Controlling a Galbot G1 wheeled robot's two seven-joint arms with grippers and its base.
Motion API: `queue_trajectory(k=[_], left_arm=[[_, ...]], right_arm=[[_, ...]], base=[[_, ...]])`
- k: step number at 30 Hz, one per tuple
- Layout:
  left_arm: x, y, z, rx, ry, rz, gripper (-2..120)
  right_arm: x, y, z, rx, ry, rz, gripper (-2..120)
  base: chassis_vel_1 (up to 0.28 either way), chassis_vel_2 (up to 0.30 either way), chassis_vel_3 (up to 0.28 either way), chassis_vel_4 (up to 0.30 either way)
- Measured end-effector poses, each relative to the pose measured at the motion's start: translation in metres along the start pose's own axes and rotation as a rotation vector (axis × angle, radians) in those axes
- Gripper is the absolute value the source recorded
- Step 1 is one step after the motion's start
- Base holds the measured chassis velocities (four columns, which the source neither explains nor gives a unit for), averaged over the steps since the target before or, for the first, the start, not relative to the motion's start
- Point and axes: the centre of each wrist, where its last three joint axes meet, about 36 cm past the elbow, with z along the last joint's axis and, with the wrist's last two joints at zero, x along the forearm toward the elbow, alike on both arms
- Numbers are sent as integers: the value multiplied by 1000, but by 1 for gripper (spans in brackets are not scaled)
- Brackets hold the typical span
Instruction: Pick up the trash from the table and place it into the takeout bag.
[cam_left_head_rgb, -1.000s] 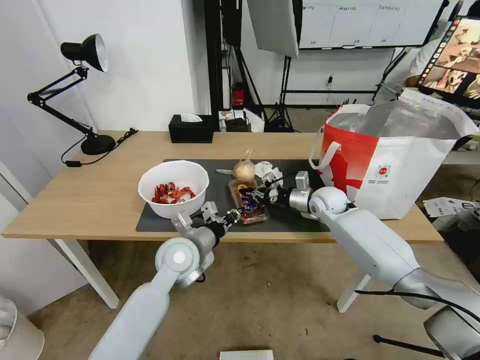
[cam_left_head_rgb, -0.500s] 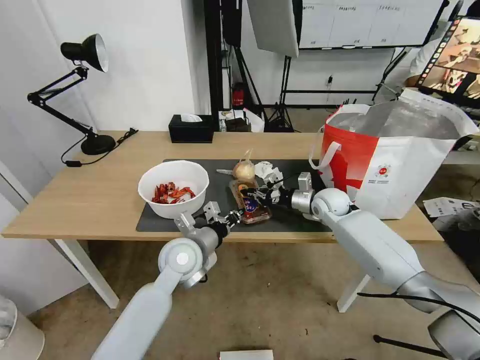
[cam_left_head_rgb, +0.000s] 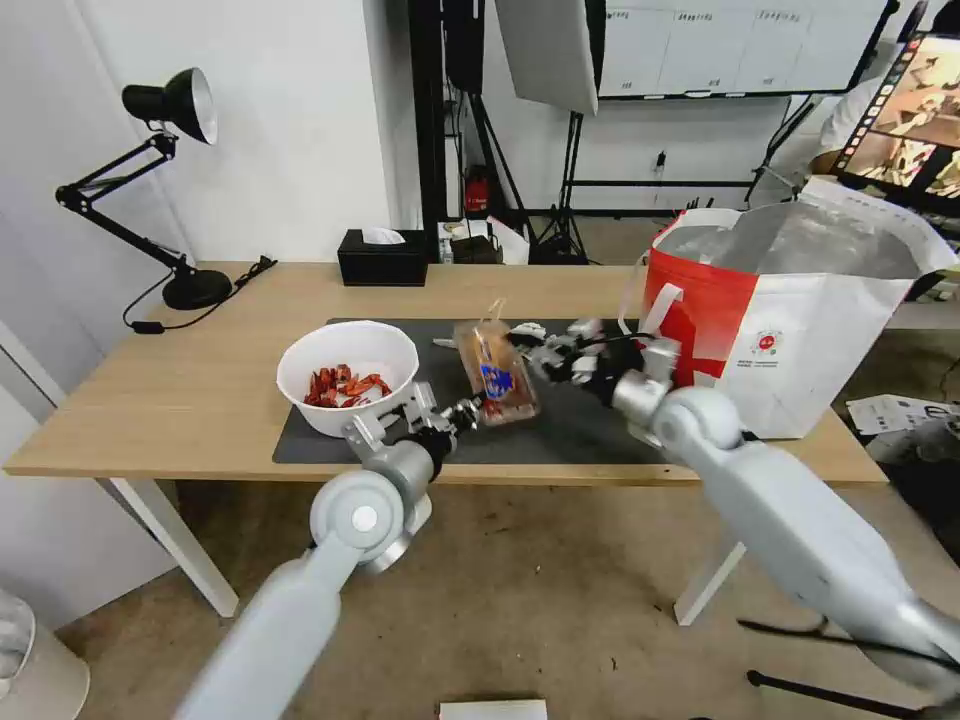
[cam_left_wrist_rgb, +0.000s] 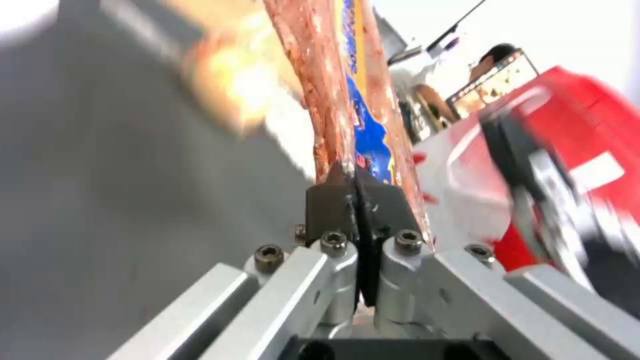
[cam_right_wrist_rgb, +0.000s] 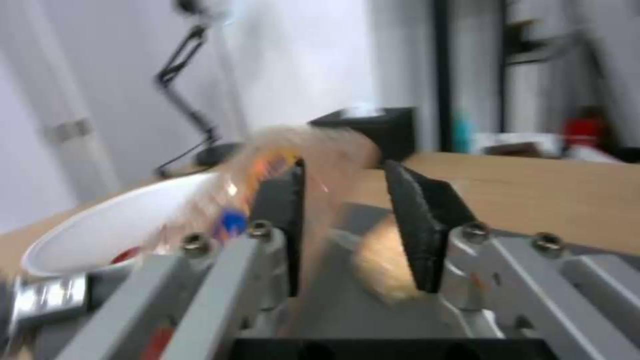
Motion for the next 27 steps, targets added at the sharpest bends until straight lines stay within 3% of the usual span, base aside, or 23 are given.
queue_trajectory(k=[3, 4, 6, 7, 10, 11, 14, 15, 18, 19, 22, 23, 25, 27], left_arm=[[-7, -8, -30, -103, -97, 34, 0], [-7, -8, -30, -103, -97, 34, 0], [-17, -18, -56, -170, -149, 71, 0], [-17, -18, -56, -170, -149, 71, 0], [-43, -45, -86, -260, -195, 137, 0], [-43, -45, -86, -260, -195, 137, 0], [-83, -84, -106, -338, -203, 185, 0], [-83, -84, -106, -338, -203, 185, 0], [-128, -133, -116, -432, -188, 248, 0], [-128, -133, -116, -432, -188, 248, 0], [-160, -202, -117, -505, -178, 338, 0], [-160, -202, -117, -505, -178, 338, 0], [-183, -243, -98, -600, -163, 390, 0], [-189, -253, -90, -630, -155, 402, 0]], right_arm=[[50, 35, -1, -3, -33, 139, 50], [50, 35, -1, -3, -33, 139, 50], [82, 50, 12, 34, 2, 187, 61], [82, 50, 12, 34, 2, 187, 61], [114, 68, 33, 75, 51, 223, 76], [114, 68, 33, 75, 51, 223, 76], [130, 83, 52, 77, 71, 250, 89], [130, 83, 52, 77, 71, 250, 89], [131, 92, 65, 78, 74, 265, 99], [131, 92, 65, 78, 74, 265, 99], [129, 98, 74, 61, 73, 273, 100], [129, 98, 74, 61, 73, 273, 100], [127, 101, 79, 50, 73, 273, 100], [127, 102, 80, 48, 74, 272, 100]], base=[[0, 0, 0, 0], [0, 0, 0, 0], [0, 0, 0, 0], [0, 0, 0, 0], [0, 0, 0, 0], [0, 0, 0, 0], [0, 0, 0, 0], [0, 0, 0, 0], [0, 0, 0, 0], [0, 0, 0, 0], [0, 0, 0, 0], [0, 0, 0, 0], [0, 0, 0, 0], [0, 0, 0, 0]])
